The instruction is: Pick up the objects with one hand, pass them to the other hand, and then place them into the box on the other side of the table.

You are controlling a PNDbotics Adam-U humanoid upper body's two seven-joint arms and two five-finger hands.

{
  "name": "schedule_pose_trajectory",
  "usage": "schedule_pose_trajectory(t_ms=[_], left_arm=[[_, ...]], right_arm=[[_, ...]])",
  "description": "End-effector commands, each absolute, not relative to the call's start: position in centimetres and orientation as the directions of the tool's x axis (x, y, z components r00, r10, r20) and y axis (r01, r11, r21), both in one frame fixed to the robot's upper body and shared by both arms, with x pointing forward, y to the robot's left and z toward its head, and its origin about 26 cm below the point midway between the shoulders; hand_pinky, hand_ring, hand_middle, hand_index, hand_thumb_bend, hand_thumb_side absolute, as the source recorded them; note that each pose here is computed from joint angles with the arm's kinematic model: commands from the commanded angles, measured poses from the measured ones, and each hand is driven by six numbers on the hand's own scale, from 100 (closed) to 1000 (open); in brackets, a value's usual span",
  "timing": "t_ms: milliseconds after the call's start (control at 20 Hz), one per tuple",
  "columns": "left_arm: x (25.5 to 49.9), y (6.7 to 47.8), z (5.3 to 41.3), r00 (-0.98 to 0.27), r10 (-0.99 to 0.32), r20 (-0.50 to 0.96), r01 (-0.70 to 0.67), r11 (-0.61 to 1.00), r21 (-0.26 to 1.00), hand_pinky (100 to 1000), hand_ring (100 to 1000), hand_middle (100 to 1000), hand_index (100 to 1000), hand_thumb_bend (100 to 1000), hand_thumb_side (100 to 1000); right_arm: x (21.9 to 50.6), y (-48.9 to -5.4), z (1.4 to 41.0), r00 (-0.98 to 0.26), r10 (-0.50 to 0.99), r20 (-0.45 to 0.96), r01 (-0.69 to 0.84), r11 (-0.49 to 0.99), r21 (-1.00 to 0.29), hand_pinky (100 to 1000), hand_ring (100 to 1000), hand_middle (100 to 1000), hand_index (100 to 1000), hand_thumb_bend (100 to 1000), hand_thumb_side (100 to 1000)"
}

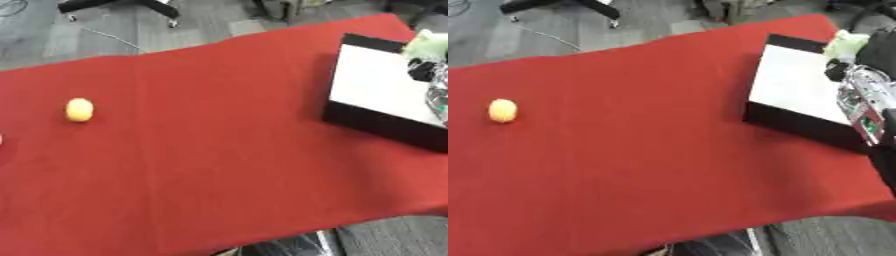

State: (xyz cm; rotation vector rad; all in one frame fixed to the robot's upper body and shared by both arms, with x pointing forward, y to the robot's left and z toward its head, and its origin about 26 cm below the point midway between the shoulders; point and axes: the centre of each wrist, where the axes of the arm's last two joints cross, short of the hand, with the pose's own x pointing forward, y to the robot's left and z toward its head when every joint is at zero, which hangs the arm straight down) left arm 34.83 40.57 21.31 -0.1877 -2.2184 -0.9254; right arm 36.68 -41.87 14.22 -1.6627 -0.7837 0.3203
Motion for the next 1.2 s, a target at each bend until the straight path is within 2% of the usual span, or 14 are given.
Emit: schedule_pose_trajectory(t_ms=[50, 300, 500, 550, 600, 750, 800, 950, 1050, 1200], left_arm=[[34.4, 40.8, 22.7, -0.787, -0.157, 0.597, 0.356, 0.674, 0.647, 739, 511, 508, 745, 100, 709], [34.2, 40.8, 22.4, -0.779, -0.16, 0.606, 0.364, 0.672, 0.645, 740, 512, 508, 746, 100, 715], [34.2, 40.9, 22.4, -0.777, -0.163, 0.609, 0.364, 0.672, 0.645, 741, 512, 509, 747, 100, 717], [34.1, 40.9, 22.3, -0.775, -0.165, 0.61, 0.364, 0.672, 0.645, 741, 512, 509, 747, 100, 718], [34.1, 41.0, 22.3, -0.774, -0.168, 0.611, 0.363, 0.672, 0.645, 741, 513, 509, 747, 100, 719], [34.0, 41.4, 22.1, -0.767, -0.185, 0.614, 0.355, 0.674, 0.647, 742, 513, 510, 747, 100, 721], [34.0, 41.6, 22.0, -0.763, -0.195, 0.616, 0.35, 0.677, 0.647, 742, 513, 510, 748, 100, 722], [33.9, 42.3, 21.7, -0.752, -0.221, 0.621, 0.334, 0.684, 0.648, 742, 513, 510, 748, 100, 723], [33.7, 42.7, 21.6, -0.747, -0.24, 0.62, 0.318, 0.69, 0.65, 741, 514, 511, 748, 100, 719], [33.6, 43.5, 21.5, -0.739, -0.271, 0.617, 0.288, 0.7, 0.653, 741, 514, 511, 747, 100, 715]], right_arm=[[36.5, -43.1, 14.6, 0.78, 0.572, 0.252, 0.39, -0.13, -0.912, 114, 652, 523, 839, 594, 482], [36.1, -43.0, 13.5, 0.776, 0.559, 0.291, 0.418, -0.112, -0.901, 130, 665, 536, 930, 762, 576], [35.9, -42.5, 13.2, 0.767, 0.574, 0.287, 0.431, -0.129, -0.893, 152, 683, 561, 962, 783, 579], [35.9, -42.2, 13.3, 0.759, 0.588, 0.28, 0.435, -0.138, -0.89, 191, 718, 609, 980, 796, 543], [35.8, -41.7, 13.4, 0.747, 0.609, 0.265, 0.439, -0.153, -0.885, 199, 724, 617, 983, 798, 537], [35.4, -39.4, 14.2, 0.688, 0.702, 0.183, 0.444, -0.207, -0.872, 323, 798, 755, 1000, 802, 444], [35.2, -38.3, 14.7, 0.661, 0.736, 0.145, 0.443, -0.226, -0.868, 397, 825, 798, 1000, 797, 393], [34.3, -34.7, 16.3, 0.585, 0.811, 0.012, 0.43, -0.297, -0.853, 642, 873, 880, 1000, 766, 318], [33.4, -31.9, 17.8, 0.529, 0.844, -0.086, 0.43, -0.354, -0.83, 724, 882, 895, 1000, 718, 273], [31.6, -28.5, 20.7, 0.468, 0.855, -0.225, 0.426, -0.441, -0.79, 744, 889, 903, 1000, 667, 258]])
